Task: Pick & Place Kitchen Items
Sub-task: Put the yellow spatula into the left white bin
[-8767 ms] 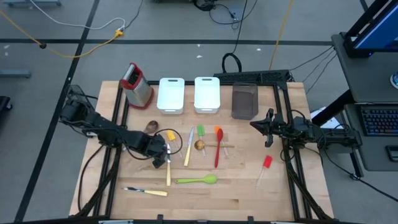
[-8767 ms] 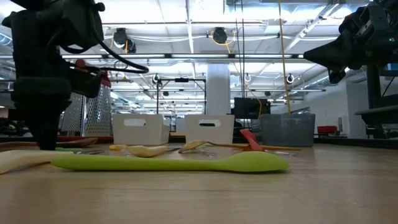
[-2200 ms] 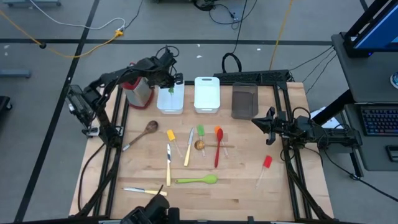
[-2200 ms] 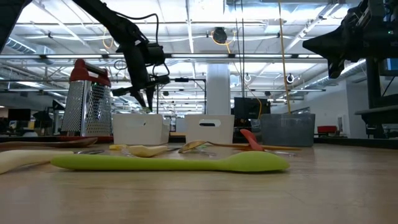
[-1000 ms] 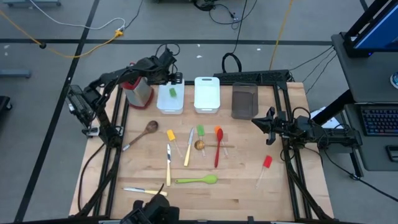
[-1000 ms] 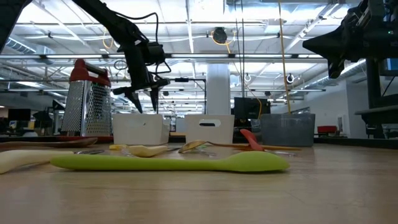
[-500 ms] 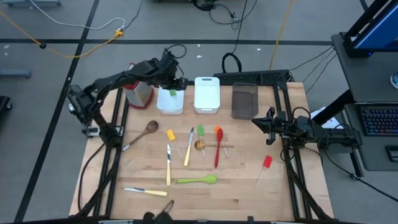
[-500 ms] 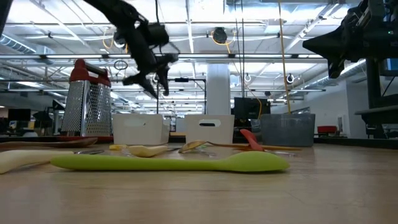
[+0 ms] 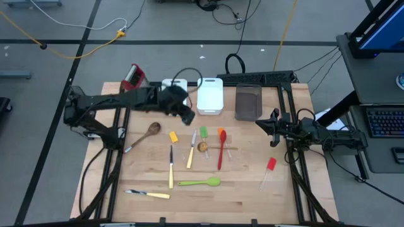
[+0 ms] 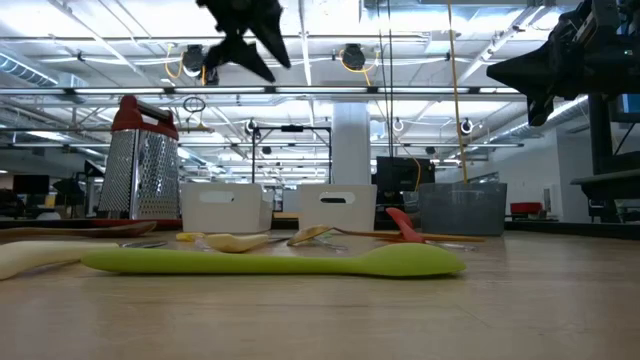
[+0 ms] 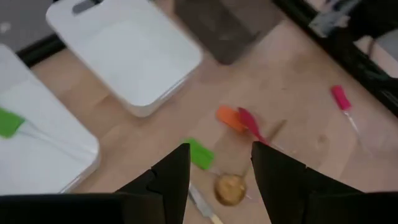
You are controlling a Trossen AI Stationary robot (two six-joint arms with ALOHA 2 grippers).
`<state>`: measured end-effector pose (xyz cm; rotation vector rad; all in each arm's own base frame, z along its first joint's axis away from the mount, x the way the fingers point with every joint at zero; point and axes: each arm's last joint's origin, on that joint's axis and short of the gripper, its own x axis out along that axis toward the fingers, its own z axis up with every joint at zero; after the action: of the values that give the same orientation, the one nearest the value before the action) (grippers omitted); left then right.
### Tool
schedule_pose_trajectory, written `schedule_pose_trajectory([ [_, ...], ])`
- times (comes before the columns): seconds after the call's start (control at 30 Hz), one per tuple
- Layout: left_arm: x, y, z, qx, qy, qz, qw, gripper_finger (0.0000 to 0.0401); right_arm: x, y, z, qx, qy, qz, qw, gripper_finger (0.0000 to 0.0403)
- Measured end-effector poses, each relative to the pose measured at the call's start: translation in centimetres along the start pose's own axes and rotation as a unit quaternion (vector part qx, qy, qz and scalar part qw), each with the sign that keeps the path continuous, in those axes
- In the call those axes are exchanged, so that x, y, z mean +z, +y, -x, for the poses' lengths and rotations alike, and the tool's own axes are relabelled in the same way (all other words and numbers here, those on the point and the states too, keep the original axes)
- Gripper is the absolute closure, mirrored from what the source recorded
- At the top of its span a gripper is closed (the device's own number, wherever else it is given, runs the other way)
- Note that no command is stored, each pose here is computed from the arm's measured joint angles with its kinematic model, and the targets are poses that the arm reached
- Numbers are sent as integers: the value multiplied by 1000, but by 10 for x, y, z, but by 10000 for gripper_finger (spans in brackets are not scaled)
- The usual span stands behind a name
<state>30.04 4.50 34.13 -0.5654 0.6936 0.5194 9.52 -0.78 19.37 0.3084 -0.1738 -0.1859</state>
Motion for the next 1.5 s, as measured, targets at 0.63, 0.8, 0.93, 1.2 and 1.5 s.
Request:
schedule_pose_trajectory([
  [0.63,-27,-17,42,-87,-66,-88,990,229,0,0,0,0,0,-1,1000,399],
  [0.8,-47,-3,51,-113,-88,-95,985,229,0,0,0,0,2,-1,1000,399],
  [0.93,-65,7,58,-136,-105,-98,980,229,-1,0,0,-1,4,-1,1000,399],
  [1.2,-103,31,67,-191,-149,-93,966,229,-1,0,0,-1,3,-1,1000,399],
  [1.5,-139,54,69,-219,-166,-71,959,229,0,0,0,1,-1,-2,1000,399],
])
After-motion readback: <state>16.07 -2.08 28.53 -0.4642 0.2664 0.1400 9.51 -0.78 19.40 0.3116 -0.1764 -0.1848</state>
